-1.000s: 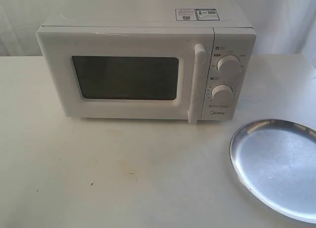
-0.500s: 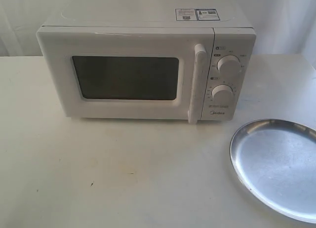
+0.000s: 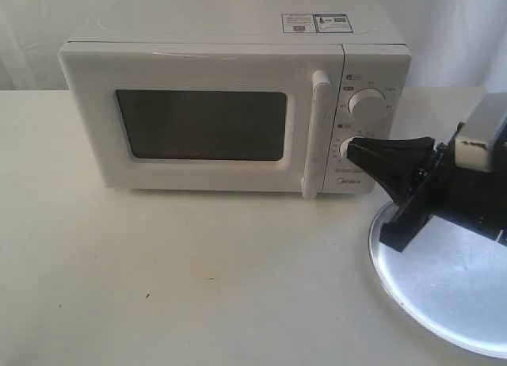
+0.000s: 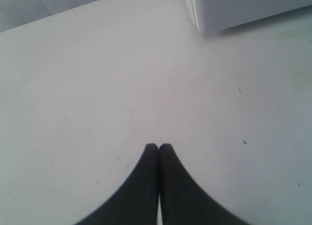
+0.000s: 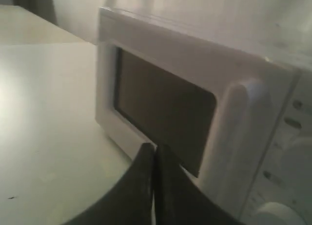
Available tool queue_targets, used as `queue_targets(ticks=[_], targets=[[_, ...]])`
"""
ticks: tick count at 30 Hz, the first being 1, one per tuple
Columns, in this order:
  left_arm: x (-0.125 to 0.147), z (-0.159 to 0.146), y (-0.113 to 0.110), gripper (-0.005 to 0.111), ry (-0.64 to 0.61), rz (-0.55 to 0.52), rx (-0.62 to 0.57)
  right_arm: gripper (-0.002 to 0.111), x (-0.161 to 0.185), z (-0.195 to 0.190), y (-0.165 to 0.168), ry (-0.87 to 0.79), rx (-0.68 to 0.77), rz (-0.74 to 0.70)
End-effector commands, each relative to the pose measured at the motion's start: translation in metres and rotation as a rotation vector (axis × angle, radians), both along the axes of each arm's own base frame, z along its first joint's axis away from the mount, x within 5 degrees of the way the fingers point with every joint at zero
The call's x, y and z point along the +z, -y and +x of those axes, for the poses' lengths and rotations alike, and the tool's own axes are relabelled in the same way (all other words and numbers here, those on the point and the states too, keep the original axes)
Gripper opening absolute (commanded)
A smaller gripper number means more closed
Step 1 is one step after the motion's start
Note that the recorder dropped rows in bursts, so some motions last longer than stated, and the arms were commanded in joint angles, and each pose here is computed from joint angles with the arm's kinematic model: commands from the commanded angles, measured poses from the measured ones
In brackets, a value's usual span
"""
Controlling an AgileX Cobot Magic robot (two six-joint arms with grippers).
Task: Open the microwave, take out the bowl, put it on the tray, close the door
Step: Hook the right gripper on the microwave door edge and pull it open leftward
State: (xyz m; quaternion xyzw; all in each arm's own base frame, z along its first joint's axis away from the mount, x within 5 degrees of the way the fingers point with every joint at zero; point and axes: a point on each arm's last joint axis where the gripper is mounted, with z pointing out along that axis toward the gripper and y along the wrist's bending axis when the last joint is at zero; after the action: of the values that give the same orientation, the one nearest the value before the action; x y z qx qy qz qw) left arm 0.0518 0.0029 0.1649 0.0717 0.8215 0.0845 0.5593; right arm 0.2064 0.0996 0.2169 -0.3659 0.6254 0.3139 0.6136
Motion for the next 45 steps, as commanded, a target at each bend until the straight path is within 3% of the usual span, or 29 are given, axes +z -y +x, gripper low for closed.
queue_targets(ticks=[1, 4, 6, 11, 13, 19, 24, 30, 40, 45], targets=[[0.002, 0.000, 0.000, 0.000, 0.008, -0.005, -0.003, 0.000, -0.014, 0.030, 0.011, -0.049, -0.210, 0.089], [0.002, 0.000, 0.000, 0.000, 0.008, -0.005, -0.003, 0.004, -0.025, 0.036, 0.007, 0.057, -0.175, -0.048], [0.002, 0.000, 0.000, 0.000, 0.008, -0.005, -0.003, 0.015, -0.038, 0.041, 0.000, 0.075, -0.148, -0.144], [0.002, 0.000, 0.000, 0.000, 0.008, -0.005, -0.003, 0.056, -0.061, 0.057, -0.028, 0.065, -0.053, -0.188], [0.002, 0.000, 0.000, 0.000, 0.008, -0.005, -0.003, 0.060, -0.070, 0.066, -0.037, 0.046, -0.033, -0.196], [0.002, 0.000, 0.000, 0.000, 0.008, -0.005, -0.003, 0.050, -0.087, 0.079, -0.057, 0.039, 0.017, -0.198], [0.002, 0.000, 0.000, 0.000, 0.008, -0.005, -0.003, 0.021, -0.084, 0.077, -0.068, 0.087, 0.075, -0.201], [0.002, 0.000, 0.000, 0.000, 0.008, -0.005, -0.003, 0.002, -0.084, 0.070, -0.079, 0.126, 0.140, -0.217], [0.002, 0.000, 0.000, 0.000, 0.008, -0.005, -0.003, 0.000, -0.082, 0.040, -0.094, 0.251, 0.462, -0.202], [0.002, 0.000, 0.000, 0.000, 0.008, -0.005, -0.003, 0.000, -0.085, 0.032, -0.094, 0.265, 0.552, -0.229]])
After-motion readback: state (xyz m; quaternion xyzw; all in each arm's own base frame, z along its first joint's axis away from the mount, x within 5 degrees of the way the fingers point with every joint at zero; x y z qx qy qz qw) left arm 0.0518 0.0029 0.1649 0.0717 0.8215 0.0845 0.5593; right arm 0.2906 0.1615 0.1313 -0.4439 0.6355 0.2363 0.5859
